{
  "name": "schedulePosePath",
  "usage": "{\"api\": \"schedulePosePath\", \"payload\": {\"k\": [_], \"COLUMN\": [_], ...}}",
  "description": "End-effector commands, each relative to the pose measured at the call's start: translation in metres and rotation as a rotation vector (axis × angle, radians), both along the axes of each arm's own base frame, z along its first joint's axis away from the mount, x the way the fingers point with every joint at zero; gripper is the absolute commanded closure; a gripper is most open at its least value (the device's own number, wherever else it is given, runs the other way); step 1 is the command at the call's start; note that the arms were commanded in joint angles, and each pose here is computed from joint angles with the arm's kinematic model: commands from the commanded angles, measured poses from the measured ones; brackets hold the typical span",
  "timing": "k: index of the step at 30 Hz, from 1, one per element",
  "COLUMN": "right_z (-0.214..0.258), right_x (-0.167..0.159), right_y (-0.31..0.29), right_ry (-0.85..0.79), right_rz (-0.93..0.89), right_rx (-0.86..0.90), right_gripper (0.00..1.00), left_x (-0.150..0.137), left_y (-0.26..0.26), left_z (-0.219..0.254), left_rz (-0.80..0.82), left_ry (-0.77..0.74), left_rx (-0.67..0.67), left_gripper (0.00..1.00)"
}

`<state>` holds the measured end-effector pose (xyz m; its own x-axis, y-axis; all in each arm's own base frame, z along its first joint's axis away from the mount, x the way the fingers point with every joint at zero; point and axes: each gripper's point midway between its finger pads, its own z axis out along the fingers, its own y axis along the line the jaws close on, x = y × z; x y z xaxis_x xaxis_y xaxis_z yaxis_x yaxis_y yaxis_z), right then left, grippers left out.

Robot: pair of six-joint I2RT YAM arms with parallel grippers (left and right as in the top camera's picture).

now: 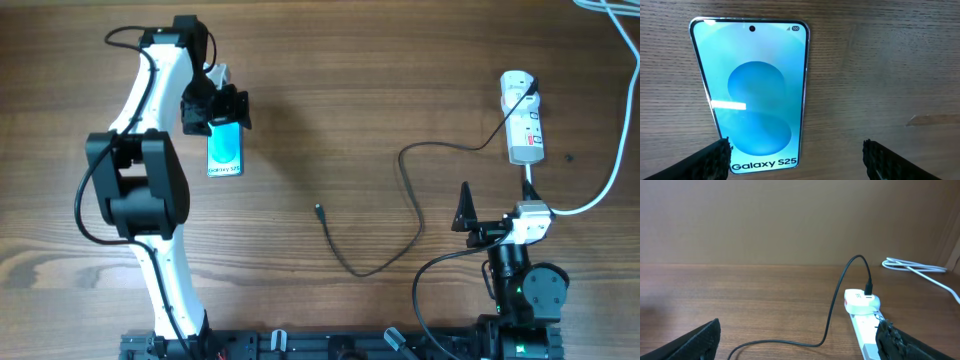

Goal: Plug charger to phone and switch on socket
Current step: 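Move the left gripper forward over the Galaxy S25 phone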

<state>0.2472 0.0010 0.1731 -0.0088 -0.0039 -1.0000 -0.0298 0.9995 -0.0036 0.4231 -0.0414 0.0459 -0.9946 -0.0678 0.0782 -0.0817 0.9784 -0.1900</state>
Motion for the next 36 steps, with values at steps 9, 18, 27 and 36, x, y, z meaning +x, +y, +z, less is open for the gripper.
{"api": "schedulePosePath", "payload": {"k": [9, 18, 27, 36], "right_z": [0.002, 0.002, 0.002, 0.002], "right_x": [0.0, 0.0, 0.0, 0.0], "right_y": [-0.001, -0.001, -0.001, -0.001], "right_ry": [-0.008, -0.008, -0.008, -0.008], "right_rz": [-0.009, -0.009, -0.009, -0.009], "right_rx": [0.01, 0.01, 0.01, 0.01], "right_gripper": [0.0, 0.0, 0.0, 0.0], "left_x": [-0.008, -0.011, -0.006, 0.005], "left_y": [0.003, 0.018, 0.023, 0.031], "left_z": [-0.043, -0.063, -0.064, -0.052], "left_rz": [0.042, 0.092, 0.115, 0.119], "left_ry": [0.023, 0.016, -0.002, -0.033], "left_rx": [0.032, 0.117, 0.149, 0.162], "left_gripper": [0.0, 0.0, 0.0, 0.0]}}
